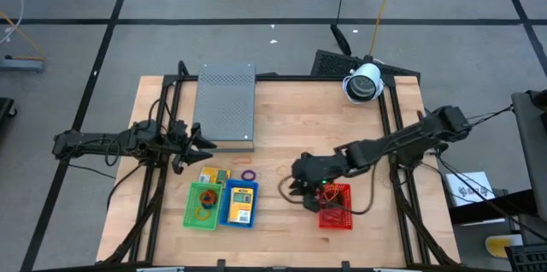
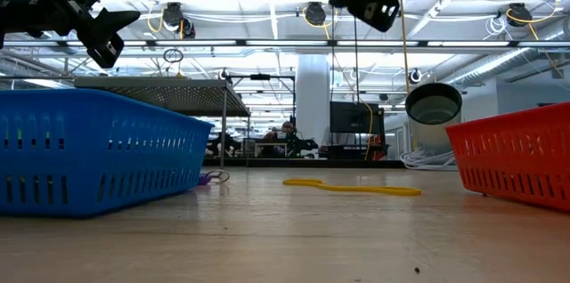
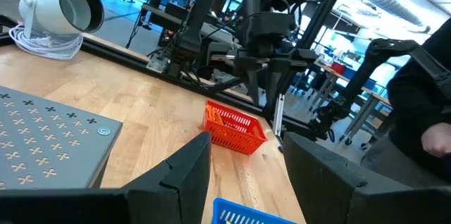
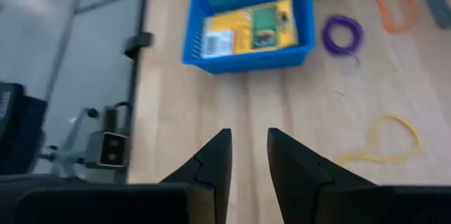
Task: Pick & Place Office Desk Supplies
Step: Put the yellow rubber band into the red bin
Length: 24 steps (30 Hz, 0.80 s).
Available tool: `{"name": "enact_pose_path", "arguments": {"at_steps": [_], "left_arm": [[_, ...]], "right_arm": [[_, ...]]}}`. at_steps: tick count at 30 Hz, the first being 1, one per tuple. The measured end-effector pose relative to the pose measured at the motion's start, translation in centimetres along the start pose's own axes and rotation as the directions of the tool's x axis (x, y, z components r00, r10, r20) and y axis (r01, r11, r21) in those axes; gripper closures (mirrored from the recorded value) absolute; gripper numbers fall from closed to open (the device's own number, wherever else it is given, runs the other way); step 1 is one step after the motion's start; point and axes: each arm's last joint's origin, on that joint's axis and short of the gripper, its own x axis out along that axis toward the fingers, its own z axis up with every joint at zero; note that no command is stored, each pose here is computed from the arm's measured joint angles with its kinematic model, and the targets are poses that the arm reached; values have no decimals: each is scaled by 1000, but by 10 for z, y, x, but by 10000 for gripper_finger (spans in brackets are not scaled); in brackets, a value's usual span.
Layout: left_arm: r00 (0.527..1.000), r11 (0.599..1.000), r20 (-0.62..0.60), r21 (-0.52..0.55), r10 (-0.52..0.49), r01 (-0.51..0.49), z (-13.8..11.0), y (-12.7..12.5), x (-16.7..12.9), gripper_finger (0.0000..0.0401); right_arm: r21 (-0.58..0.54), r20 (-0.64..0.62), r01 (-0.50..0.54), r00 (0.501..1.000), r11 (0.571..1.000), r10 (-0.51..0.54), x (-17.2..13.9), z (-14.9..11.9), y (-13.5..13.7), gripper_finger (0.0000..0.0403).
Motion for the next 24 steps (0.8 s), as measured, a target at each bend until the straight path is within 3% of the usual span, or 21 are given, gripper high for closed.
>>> {"name": "enact_pose_path", "arguments": {"at_steps": [5, 10, 17, 24], "left_arm": [[1000, 1000, 0, 0, 0, 0, 0, 0, 0, 215], [1000, 1000, 1, 0, 0, 0, 0, 0, 0, 215], [1000, 1000, 0, -1, 0, 0, 0, 0, 0, 215], [1000, 1000, 0, 0, 0, 0, 0, 0, 0, 215]], "right_arm": [[5, -136, 97, 986, 995, -95, 18, 15, -4, 319], [85, -282, 202, 944, 976, -171, 47, 28, -3, 319], [234, -422, 356, 876, 905, -235, 94, 39, -8, 319], [412, -545, 429, 823, 803, -160, 124, 30, -35, 319]]}}
